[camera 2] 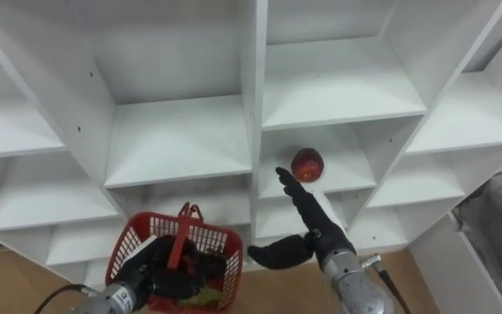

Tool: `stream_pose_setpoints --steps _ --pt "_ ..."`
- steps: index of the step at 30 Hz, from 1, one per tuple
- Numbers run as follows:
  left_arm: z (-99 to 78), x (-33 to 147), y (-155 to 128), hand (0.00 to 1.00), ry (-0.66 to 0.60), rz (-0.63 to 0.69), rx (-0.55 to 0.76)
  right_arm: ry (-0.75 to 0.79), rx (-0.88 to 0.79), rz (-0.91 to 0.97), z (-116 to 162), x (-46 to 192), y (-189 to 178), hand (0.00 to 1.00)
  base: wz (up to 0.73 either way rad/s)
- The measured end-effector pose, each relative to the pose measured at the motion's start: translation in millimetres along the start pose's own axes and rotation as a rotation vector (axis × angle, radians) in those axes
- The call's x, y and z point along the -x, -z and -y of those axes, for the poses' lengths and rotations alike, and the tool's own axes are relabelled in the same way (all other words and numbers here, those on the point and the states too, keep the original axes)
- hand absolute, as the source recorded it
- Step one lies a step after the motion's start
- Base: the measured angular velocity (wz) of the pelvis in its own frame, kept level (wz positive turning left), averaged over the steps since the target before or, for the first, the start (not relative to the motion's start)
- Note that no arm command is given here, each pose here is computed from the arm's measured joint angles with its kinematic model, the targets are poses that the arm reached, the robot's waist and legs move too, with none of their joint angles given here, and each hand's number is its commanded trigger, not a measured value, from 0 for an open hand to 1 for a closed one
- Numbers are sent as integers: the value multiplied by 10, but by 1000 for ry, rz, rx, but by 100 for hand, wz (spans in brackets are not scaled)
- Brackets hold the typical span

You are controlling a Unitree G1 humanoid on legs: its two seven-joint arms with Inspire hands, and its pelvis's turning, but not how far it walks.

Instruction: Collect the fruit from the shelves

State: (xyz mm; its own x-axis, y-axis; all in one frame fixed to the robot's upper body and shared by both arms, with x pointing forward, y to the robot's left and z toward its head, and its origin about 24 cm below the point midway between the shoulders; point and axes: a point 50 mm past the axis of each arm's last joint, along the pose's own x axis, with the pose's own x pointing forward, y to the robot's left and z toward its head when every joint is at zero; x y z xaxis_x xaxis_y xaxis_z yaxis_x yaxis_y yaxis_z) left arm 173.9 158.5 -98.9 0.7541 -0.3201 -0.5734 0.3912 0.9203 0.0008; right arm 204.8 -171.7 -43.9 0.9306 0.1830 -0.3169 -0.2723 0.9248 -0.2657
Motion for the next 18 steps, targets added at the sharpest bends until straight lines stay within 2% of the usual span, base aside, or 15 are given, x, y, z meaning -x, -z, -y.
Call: stream_pose_setpoints --steps 18 --pt "-106 113 131 100 -73 -24 63 147 -10 11 151 11 -9 0 -3"
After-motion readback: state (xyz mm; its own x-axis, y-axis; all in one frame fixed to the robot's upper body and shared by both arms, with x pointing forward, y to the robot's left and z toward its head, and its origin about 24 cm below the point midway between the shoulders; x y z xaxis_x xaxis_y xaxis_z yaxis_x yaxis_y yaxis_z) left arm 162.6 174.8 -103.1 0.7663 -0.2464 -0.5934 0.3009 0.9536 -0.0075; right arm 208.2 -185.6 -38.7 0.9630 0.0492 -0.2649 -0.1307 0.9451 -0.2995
